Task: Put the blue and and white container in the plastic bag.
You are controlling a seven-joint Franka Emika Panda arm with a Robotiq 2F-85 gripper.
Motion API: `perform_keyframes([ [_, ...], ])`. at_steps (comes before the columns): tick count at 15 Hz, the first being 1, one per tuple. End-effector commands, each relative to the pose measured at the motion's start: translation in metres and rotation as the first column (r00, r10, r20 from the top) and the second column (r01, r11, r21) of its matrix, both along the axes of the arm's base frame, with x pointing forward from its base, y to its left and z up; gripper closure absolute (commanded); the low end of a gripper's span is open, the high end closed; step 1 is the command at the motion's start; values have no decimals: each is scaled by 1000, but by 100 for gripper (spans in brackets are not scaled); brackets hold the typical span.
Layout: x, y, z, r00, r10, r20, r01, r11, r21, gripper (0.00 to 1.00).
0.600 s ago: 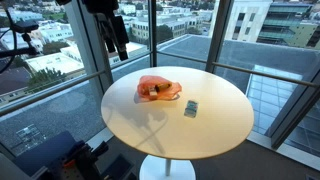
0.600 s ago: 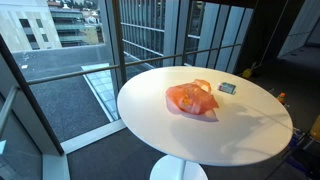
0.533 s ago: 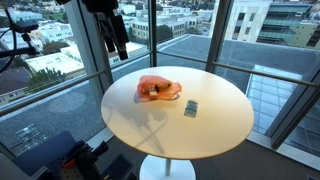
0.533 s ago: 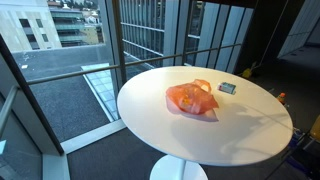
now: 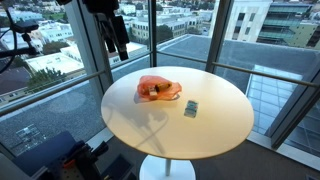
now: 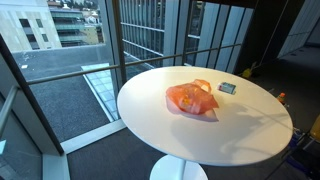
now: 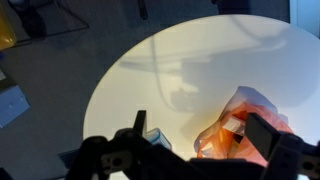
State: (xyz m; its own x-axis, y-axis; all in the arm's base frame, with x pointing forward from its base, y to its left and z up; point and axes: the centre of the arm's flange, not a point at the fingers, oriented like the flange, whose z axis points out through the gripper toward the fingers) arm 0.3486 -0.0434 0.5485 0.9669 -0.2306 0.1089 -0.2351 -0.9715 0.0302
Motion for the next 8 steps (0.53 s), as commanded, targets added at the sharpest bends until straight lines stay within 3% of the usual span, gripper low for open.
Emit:
perform_keyframes([
  [1, 19, -9, 5, 999, -36, 2, 36, 999, 15, 0],
  [8, 81, -27, -11, 998, -62, -11, 63, 998, 27, 0],
])
